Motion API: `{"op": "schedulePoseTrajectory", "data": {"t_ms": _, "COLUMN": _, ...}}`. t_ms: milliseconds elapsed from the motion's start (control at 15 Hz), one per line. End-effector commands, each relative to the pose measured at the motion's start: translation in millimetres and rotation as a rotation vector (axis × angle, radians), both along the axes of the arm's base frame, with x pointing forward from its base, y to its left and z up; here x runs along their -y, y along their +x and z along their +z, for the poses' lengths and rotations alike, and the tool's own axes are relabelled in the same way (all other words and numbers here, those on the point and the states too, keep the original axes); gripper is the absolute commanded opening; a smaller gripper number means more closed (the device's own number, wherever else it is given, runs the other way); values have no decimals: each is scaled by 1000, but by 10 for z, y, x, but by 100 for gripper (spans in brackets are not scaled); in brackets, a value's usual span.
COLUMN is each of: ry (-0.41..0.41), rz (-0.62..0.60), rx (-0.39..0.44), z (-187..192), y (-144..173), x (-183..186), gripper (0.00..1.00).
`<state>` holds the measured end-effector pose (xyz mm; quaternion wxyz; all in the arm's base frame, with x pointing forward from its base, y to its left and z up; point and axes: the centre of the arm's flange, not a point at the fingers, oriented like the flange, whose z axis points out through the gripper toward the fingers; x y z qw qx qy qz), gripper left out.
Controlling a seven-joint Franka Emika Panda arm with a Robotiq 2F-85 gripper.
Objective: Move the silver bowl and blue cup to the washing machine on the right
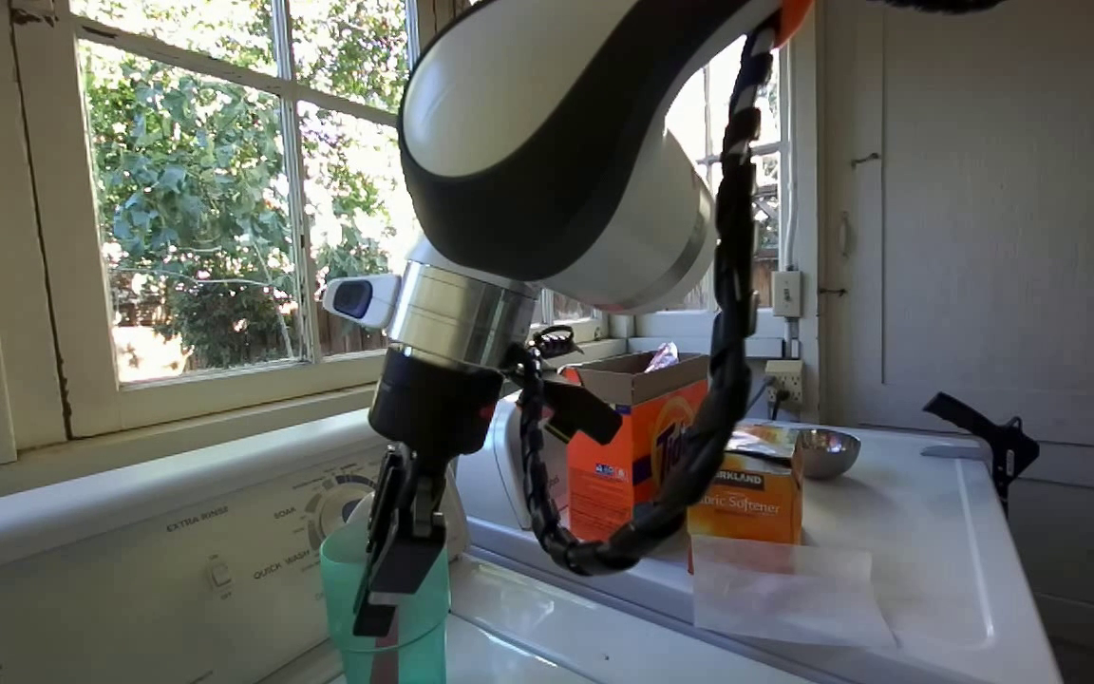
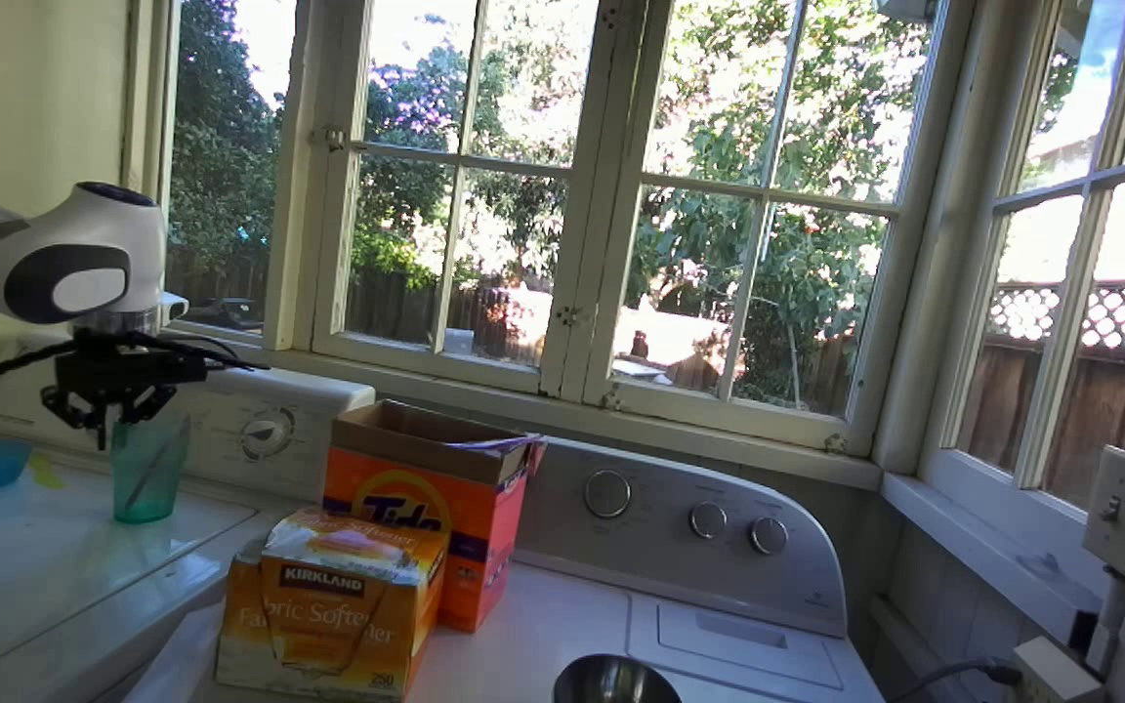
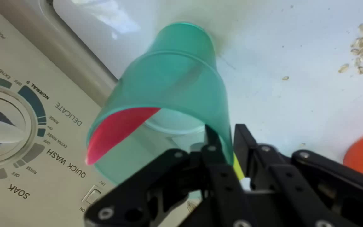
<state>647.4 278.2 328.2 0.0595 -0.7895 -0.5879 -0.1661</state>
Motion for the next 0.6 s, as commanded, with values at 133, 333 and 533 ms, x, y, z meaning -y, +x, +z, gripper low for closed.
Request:
{"op": "schedulePoseTrajectory", "data": {"t_ms": 133, "ry": -30, "rz": -15, "rx": 5, "z": 2, "y": 62, "x": -33, "gripper": 2}}
{"op": "schedulePoseTrajectory", "data": {"t_ms": 333, "ry": -25, "rz": -84, "rx": 49, "z": 398, "y": -19, "x": 112, "gripper": 2}}
{"op": "schedulePoseTrajectory", "data": {"t_ms": 533, "ry": -16, "rz": -187, "rx": 181, "z": 1025, "y": -170, "x": 366, "gripper": 2}}
